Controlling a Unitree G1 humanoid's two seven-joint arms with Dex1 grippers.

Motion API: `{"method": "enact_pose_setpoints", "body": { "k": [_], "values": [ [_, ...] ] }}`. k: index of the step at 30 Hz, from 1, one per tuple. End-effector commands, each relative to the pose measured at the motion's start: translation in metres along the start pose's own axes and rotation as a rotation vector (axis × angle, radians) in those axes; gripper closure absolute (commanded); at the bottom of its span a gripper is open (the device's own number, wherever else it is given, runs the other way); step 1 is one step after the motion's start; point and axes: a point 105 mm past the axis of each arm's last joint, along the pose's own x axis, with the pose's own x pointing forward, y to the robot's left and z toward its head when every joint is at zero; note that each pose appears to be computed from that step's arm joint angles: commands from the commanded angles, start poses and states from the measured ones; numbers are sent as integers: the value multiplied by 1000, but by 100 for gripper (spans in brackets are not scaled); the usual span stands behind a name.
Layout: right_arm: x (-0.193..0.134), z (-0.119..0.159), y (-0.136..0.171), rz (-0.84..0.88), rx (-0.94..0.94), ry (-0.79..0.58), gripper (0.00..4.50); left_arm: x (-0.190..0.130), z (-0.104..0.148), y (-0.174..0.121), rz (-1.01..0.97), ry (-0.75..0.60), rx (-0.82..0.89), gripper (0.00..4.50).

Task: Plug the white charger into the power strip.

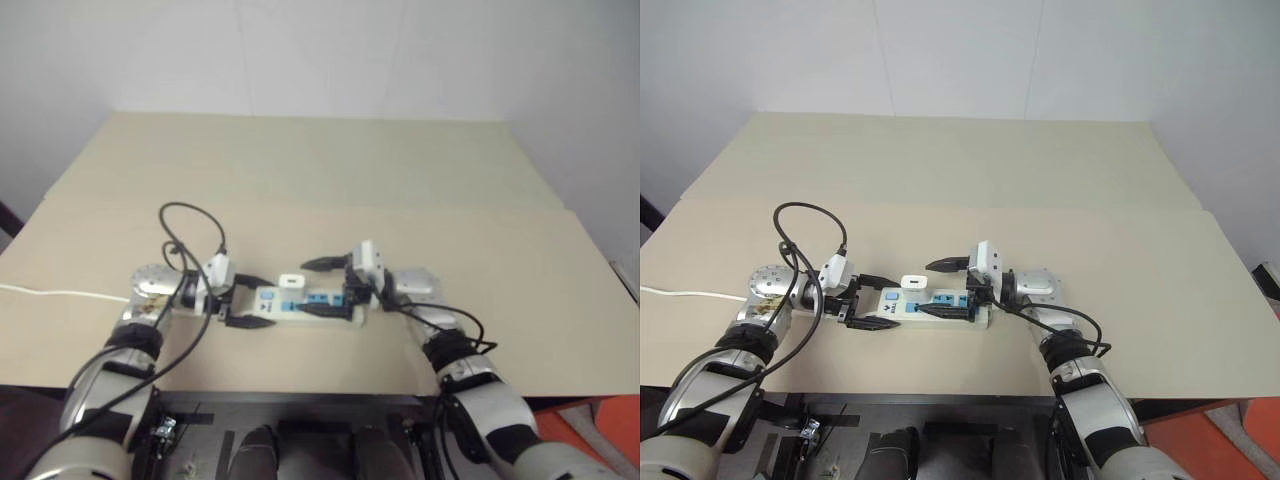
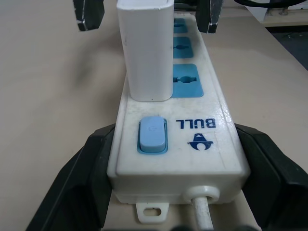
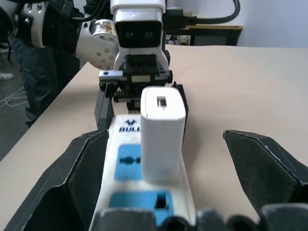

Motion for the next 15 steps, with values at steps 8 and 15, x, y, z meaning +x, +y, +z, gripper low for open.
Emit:
{"method": "enact_pose_setpoints", "body": {
  "k": [8,15],
  "values": [
    [-24,-11,0,-71,-2,42,0,-6,32,11,31,-102,98,2],
    [-46,5,-5,-110,-8,20,0,-34,93,0,6,-309,132,2]
  ]
}}
